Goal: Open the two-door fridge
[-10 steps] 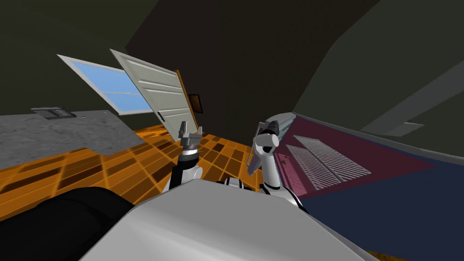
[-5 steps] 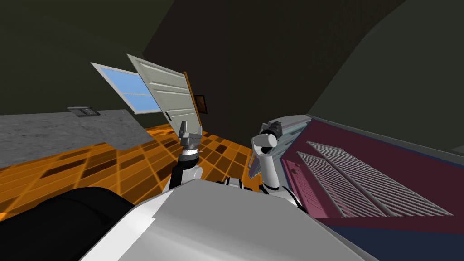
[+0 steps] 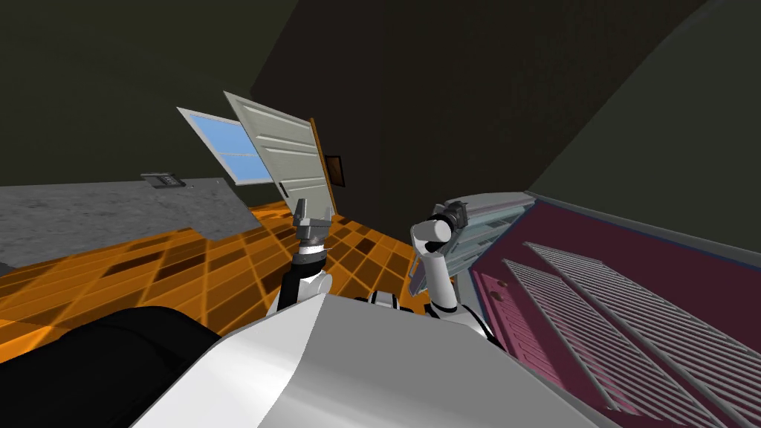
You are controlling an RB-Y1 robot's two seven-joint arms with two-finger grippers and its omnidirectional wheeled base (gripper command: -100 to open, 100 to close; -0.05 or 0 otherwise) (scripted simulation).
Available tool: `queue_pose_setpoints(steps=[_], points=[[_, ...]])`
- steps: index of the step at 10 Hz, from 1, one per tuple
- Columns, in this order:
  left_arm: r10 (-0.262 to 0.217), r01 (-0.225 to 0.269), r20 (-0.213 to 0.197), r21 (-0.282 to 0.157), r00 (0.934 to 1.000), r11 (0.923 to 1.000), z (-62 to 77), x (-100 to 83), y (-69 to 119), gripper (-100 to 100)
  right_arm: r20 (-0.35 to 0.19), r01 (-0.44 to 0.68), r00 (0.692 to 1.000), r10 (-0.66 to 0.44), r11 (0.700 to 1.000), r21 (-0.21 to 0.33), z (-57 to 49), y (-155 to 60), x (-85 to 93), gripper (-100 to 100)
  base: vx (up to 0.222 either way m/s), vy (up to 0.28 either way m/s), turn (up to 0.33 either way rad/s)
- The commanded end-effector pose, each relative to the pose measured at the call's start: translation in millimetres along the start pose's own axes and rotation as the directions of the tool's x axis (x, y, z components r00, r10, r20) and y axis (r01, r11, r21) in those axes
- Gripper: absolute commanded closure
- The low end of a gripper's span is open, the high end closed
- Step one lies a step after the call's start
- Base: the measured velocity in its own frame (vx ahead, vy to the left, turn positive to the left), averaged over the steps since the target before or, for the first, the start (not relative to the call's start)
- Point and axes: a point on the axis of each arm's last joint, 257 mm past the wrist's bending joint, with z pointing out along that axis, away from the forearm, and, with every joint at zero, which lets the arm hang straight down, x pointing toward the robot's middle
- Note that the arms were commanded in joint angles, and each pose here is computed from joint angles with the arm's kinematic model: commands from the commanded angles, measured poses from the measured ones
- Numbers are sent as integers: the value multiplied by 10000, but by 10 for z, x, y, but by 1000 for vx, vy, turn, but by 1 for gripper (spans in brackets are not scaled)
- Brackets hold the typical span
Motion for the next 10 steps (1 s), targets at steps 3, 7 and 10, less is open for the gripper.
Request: queue_pose_setpoints(steps=[3,7,10], points=[[0,0,0,0,10000,10000,0,0,0,0,-1140,205,9931,-269,9982,-567,-134,146,268,100,126,13,128],[1,-1,-1,-1,10000,10000,0,0,0,0,-1989,133,9794,-340,9944,-1046,-247,255,484,100,116,-1,126],[1,-1,-1,-1,10000,10000,0,0,0,0,-2647,-12,9637,-348,9909,-1344,-364,325,649,100,128,-7,110]])
